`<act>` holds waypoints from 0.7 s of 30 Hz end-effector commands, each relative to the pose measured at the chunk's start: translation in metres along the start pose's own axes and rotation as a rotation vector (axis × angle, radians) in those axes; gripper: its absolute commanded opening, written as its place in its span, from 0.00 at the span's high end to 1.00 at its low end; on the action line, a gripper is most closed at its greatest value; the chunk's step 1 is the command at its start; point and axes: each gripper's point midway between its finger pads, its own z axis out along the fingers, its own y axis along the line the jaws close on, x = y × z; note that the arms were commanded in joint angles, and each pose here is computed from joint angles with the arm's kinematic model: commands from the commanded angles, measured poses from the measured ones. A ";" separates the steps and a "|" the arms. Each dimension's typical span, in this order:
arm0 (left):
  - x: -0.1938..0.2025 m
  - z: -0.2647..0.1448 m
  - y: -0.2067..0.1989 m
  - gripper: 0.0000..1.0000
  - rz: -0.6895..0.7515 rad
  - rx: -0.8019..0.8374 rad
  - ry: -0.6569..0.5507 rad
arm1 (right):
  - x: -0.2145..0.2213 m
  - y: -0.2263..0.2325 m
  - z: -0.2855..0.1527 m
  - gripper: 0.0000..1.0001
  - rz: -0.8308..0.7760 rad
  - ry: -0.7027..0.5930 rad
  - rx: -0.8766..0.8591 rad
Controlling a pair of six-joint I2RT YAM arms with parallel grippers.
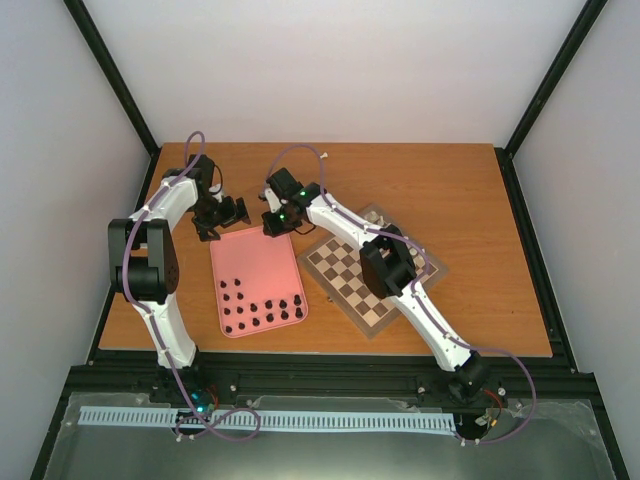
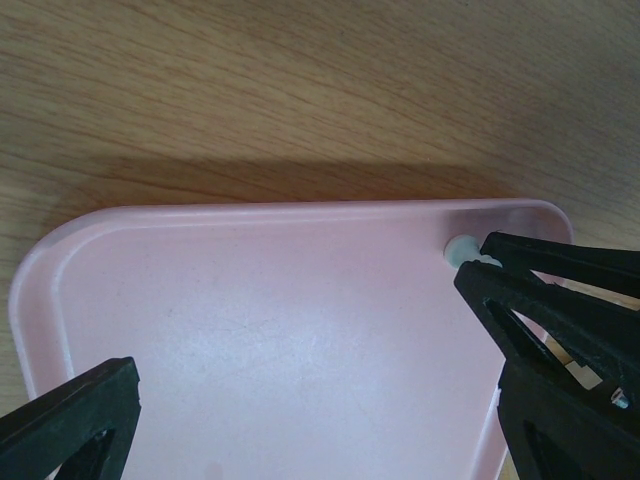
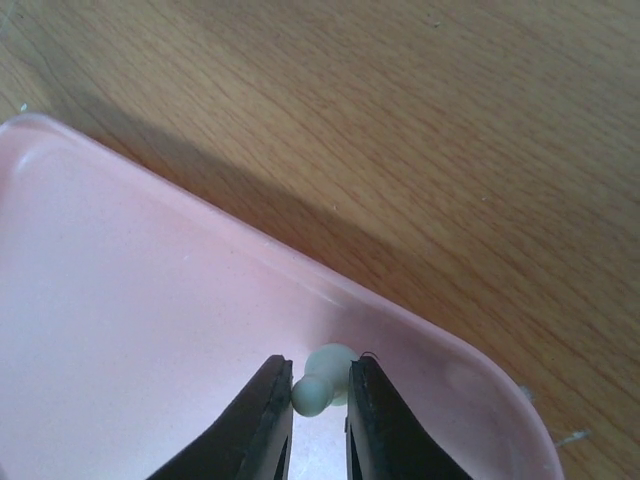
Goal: Set up the chess pieces on the board
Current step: Pick up the chess piece from the storage box.
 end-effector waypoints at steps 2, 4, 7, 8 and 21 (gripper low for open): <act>-0.003 -0.001 -0.005 0.00 0.009 0.015 -0.013 | -0.006 0.003 -0.001 0.85 -0.010 -0.020 0.028; -0.003 -0.001 -0.005 0.00 0.009 0.014 -0.012 | -0.005 0.003 -0.004 0.86 -0.014 -0.014 0.034; -0.004 -0.003 -0.006 0.00 0.012 0.014 -0.016 | -0.007 0.008 -0.015 0.87 -0.033 -0.014 0.027; -0.004 -0.004 -0.006 0.00 0.012 0.012 -0.018 | -0.009 0.011 -0.020 0.88 -0.041 -0.019 0.025; -0.039 -0.036 -0.025 0.00 0.017 0.014 -0.115 | -0.042 0.018 -0.155 0.89 0.005 -0.185 0.066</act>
